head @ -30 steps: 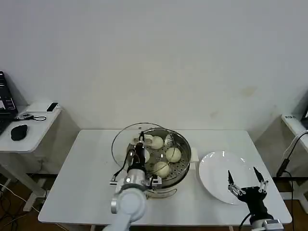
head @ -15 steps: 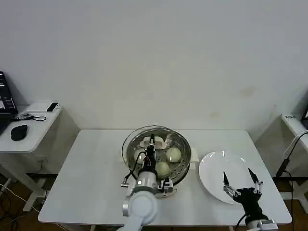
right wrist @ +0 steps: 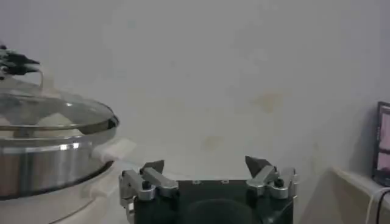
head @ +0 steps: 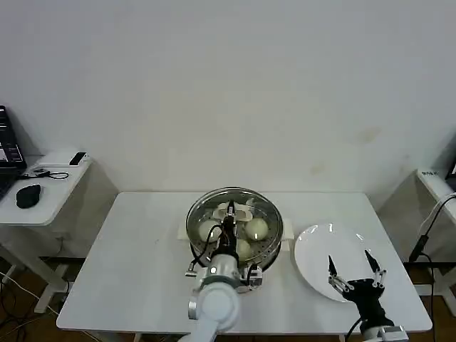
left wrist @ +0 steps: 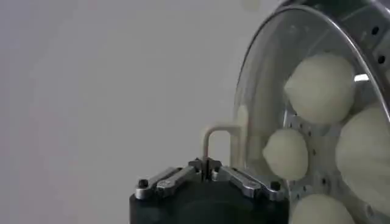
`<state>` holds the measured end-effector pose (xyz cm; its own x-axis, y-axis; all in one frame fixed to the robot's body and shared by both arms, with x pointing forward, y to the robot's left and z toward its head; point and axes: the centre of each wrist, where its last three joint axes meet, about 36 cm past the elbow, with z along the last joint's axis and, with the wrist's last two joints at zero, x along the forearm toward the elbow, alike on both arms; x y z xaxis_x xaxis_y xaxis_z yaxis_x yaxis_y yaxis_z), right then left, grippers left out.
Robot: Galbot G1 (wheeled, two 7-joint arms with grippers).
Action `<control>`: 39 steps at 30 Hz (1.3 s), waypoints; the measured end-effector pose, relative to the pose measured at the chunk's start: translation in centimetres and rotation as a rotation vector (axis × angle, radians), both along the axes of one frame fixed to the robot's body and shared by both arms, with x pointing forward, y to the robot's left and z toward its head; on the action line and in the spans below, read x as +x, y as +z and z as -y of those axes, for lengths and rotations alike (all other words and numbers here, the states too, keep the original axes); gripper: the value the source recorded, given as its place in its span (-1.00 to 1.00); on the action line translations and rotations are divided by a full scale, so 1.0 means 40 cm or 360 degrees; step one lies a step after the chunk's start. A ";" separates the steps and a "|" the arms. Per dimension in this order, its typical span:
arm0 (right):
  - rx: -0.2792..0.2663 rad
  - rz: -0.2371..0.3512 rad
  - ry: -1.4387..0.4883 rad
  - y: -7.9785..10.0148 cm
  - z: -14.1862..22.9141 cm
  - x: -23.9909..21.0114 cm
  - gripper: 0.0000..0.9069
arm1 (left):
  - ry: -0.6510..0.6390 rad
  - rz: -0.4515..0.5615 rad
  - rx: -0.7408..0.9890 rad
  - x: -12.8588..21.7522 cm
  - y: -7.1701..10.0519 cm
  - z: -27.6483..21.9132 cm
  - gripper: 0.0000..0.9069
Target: Take steamed baozi put them in steamer then cover it.
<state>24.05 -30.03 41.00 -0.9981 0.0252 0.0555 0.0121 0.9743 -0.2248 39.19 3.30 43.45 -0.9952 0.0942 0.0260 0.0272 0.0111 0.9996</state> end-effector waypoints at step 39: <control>0.0032 -0.0016 0.0036 -0.010 -0.032 0.012 1.00 | -0.0040 -0.0024 -0.0013 -0.018 -0.010 0.019 1.00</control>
